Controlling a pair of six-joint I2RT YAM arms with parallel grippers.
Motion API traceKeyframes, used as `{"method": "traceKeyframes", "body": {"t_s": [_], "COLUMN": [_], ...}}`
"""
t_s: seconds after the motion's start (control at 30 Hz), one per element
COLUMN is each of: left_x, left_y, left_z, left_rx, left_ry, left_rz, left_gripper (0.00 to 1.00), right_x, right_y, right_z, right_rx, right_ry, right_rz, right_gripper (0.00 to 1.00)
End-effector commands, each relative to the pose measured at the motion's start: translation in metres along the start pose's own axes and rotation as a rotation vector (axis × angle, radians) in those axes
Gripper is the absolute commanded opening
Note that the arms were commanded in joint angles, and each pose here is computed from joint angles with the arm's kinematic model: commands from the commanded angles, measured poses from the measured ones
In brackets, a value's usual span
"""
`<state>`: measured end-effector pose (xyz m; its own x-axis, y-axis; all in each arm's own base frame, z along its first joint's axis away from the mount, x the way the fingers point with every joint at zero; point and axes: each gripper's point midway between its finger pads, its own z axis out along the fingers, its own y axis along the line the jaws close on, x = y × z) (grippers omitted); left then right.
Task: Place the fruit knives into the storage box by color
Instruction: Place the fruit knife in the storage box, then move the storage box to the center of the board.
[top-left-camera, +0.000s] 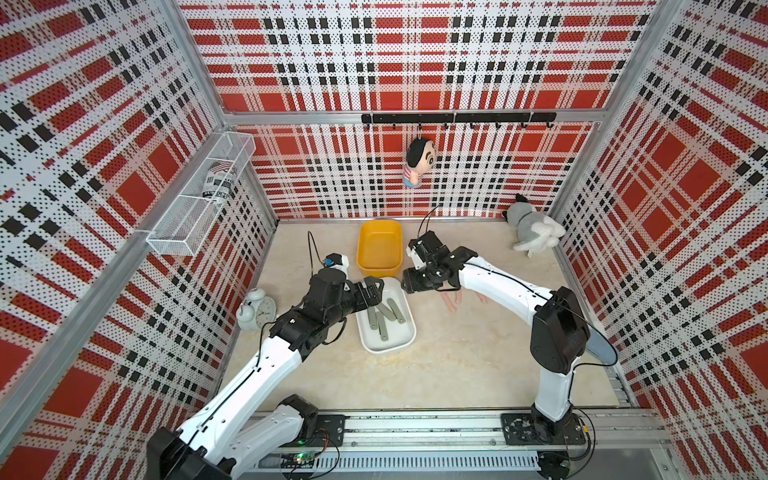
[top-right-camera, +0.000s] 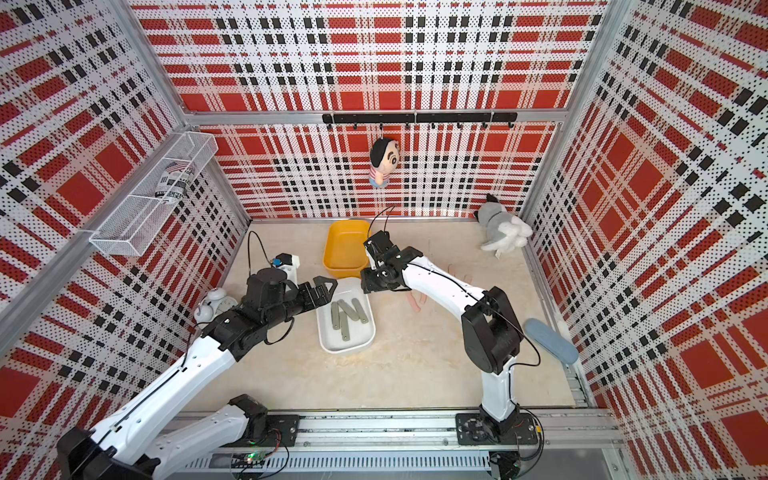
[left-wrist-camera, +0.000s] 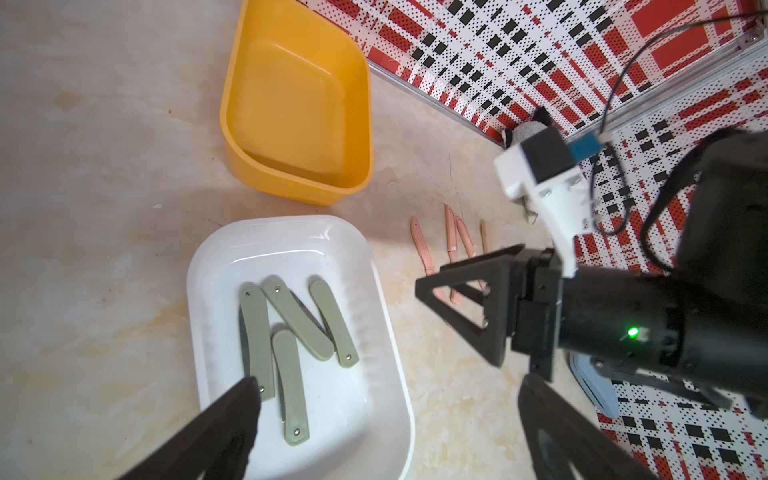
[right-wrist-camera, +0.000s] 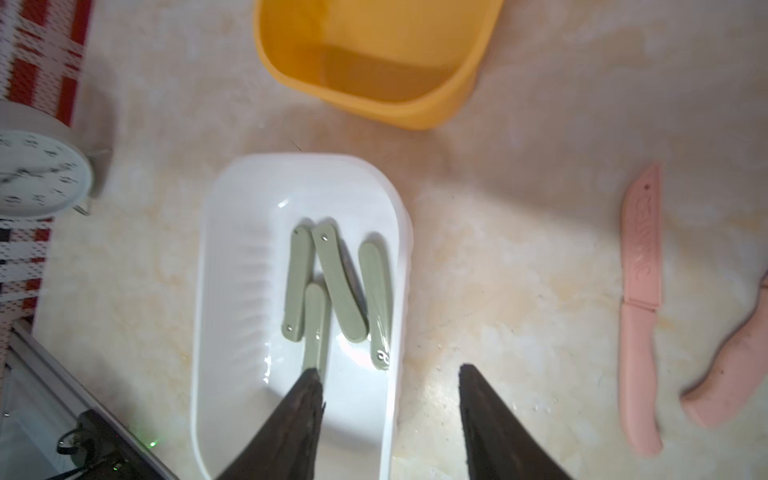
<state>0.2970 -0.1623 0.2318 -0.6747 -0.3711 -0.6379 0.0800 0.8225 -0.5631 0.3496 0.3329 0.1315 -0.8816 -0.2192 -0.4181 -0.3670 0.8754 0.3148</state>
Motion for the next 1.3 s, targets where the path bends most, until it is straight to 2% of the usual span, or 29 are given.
{"method": "traceKeyframes", "body": {"t_s": [0.0, 0.13, 0.3, 0.43, 0.7, 1.27], "left_x": [-0.007, -0.002, 0.021, 0.037, 0.041, 0.034], "left_y": [-0.007, -0.009, -0.006, 0.008, 0.019, 0.031], "left_z": [0.004, 0.012, 0.016, 0.012, 0.007, -0.006], "left_rx": [0.024, 0.038, 0.063, 0.028, -0.001, -0.015], "left_ry": [0.009, 0.036, 0.106, 0.118, 0.101, 0.051], "left_rz": [0.050, 0.053, 0.019, -0.006, -0.039, -0.060], "left_gripper": [0.98, 0.98, 0.98, 0.98, 0.98, 0.98], "right_x": [0.026, 0.045, 0.068, 0.078, 0.080, 0.054], "right_y": [0.001, 0.007, 0.020, 0.025, 0.042, 0.105], "right_z": [0.014, 0.023, 0.035, 0.040, 0.045, 0.066], "right_rx": [-0.013, -0.041, -0.057, -0.074, -0.106, -0.211], "right_ry": [0.070, 0.099, 0.149, 0.164, 0.178, 0.179], "right_rz": [-0.010, -0.003, -0.027, -0.031, -0.052, -0.109], "right_gripper": [0.55, 0.55, 0.55, 0.54, 0.49, 0.49]}}
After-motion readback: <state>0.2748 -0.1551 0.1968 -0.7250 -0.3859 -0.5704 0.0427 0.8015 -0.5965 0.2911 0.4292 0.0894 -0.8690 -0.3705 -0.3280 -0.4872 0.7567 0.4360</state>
